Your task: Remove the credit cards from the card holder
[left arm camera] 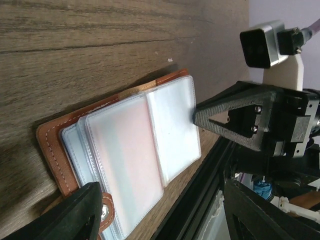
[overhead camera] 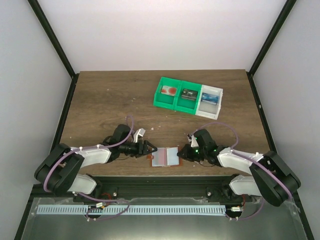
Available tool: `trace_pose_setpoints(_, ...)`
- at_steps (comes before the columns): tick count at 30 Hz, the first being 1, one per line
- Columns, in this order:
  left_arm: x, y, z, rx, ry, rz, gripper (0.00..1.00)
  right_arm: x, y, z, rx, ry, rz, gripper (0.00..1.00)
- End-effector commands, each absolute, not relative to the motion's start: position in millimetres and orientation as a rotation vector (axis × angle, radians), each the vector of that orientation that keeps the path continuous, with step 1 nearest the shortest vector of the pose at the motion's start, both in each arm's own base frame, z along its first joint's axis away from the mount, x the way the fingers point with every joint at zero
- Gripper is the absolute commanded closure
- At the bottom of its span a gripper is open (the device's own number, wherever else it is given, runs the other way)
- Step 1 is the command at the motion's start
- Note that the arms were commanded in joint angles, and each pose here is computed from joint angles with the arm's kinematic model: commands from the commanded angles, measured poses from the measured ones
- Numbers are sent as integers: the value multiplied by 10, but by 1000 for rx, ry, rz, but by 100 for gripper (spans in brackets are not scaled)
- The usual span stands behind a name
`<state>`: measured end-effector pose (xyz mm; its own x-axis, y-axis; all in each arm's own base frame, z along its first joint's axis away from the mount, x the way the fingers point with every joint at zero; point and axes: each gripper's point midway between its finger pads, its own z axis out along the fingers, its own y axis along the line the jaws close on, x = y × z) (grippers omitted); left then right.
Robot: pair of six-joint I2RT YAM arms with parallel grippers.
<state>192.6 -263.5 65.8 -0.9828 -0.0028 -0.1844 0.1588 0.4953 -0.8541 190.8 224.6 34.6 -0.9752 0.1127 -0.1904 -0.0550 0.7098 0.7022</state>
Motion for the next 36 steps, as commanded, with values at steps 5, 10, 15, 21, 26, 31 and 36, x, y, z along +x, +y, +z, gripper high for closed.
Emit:
trace_pose_setpoints(5, 1970, -2732, 767, 157, 2521, -1576, 32, 1971, 2230, 619, 120, 2619, 1118, 80)
trace_pose_setpoints(10, 1945, -2756, 774, 141, 2508, -1629, 29, 2060, 2198, 868, 120, 2547, 1093, 78)
trace_pose_setpoints(15, 1952, -2762, 697, 124, 2521, -1633, 29, 2061, 2323, 1000, 81, 2536, 1094, 75)
trace_pose_setpoints(21, 1964, -2745, 660, 107, 2525, -1614, 28, 1993, 2604, 968, 6, 2562, 1105, 73)
trace_pose_setpoints(26, 1973, -2704, 632, 87, 2530, -1581, 28, 1946, 2847, 903, -56, 2591, 1087, 73)
trace_pose_setpoints(31, 1959, -2679, 590, 73, 2543, -1569, 27, 1927, 2970, 746, -83, 2645, 1070, 73)
trace_pose_setpoints(36, 1943, -2668, 574, 70, 2546, -1567, 26, 1905, 3028, 647, -105, 2675, 1051, 72)
